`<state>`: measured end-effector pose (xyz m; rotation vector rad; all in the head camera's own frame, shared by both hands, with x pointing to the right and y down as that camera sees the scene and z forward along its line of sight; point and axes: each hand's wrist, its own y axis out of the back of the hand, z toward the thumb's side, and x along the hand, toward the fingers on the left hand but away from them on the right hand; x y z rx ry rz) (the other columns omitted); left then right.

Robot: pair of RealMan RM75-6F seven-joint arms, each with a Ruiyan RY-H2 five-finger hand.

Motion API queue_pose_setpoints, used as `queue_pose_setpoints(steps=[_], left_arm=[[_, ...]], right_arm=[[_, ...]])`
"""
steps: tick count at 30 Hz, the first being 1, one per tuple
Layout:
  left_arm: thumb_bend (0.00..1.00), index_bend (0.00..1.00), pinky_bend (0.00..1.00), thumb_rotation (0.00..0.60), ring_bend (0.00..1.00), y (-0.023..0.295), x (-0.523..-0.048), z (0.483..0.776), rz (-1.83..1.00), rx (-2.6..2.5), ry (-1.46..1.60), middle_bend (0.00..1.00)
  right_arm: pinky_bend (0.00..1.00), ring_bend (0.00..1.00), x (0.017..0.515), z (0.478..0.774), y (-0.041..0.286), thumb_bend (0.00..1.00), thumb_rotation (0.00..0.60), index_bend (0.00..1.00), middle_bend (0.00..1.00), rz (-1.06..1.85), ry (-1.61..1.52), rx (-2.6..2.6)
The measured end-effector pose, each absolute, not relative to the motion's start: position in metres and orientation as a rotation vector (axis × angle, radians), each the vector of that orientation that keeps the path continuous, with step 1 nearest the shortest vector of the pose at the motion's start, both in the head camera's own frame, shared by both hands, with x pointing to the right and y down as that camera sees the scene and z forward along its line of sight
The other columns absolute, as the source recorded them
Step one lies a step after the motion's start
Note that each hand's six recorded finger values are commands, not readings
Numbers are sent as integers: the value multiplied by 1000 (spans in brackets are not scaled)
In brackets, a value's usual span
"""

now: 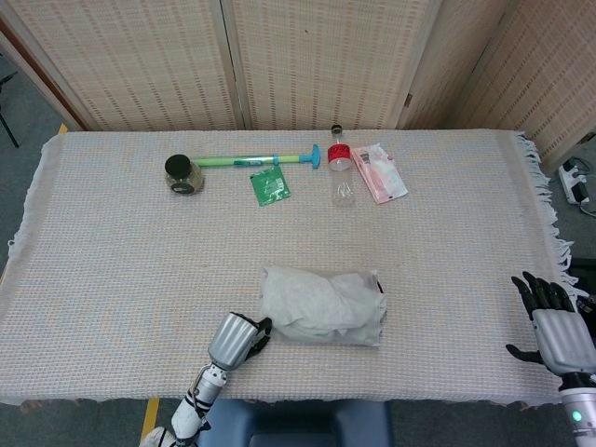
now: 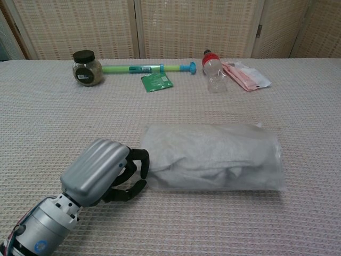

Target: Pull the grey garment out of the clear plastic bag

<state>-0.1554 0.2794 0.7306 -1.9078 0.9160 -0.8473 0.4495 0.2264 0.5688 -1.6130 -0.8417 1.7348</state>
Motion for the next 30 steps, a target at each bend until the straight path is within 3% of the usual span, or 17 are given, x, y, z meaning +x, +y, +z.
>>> queue_pose_setpoints(steps=[13, 17, 20, 24, 30], left_arm=[[569, 696, 1000, 600, 1000, 283, -160, 722, -833, -1905, 952, 1000], [569, 697, 1000, 600, 1000, 286, -161, 715, -813, -1916, 960, 1000], [568, 698, 1000, 600, 1000, 287, -161, 711, -804, -1916, 954, 1000], [568, 698, 1000, 600, 1000, 287, -162, 708, -812, -1911, 946, 1000], [564, 699, 1000, 600, 1000, 284, -162, 707, -816, -1910, 942, 1000]], right_arm=[[0, 0, 439, 577, 225, 67, 600, 4, 0, 1690, -828, -1626], [0, 0, 427, 591, 222, 112, 600, 235, 0, 1618, -827, -1671], [0, 0, 411, 606, 219, 144, 600, 351, 0, 1544, -822, -1740], [0, 0, 384, 633, 213, 157, 600, 408, 0, 1452, -793, -1845], [0, 0, 350, 668, 206, 161, 600, 404, 0, 1363, -805, -1966]])
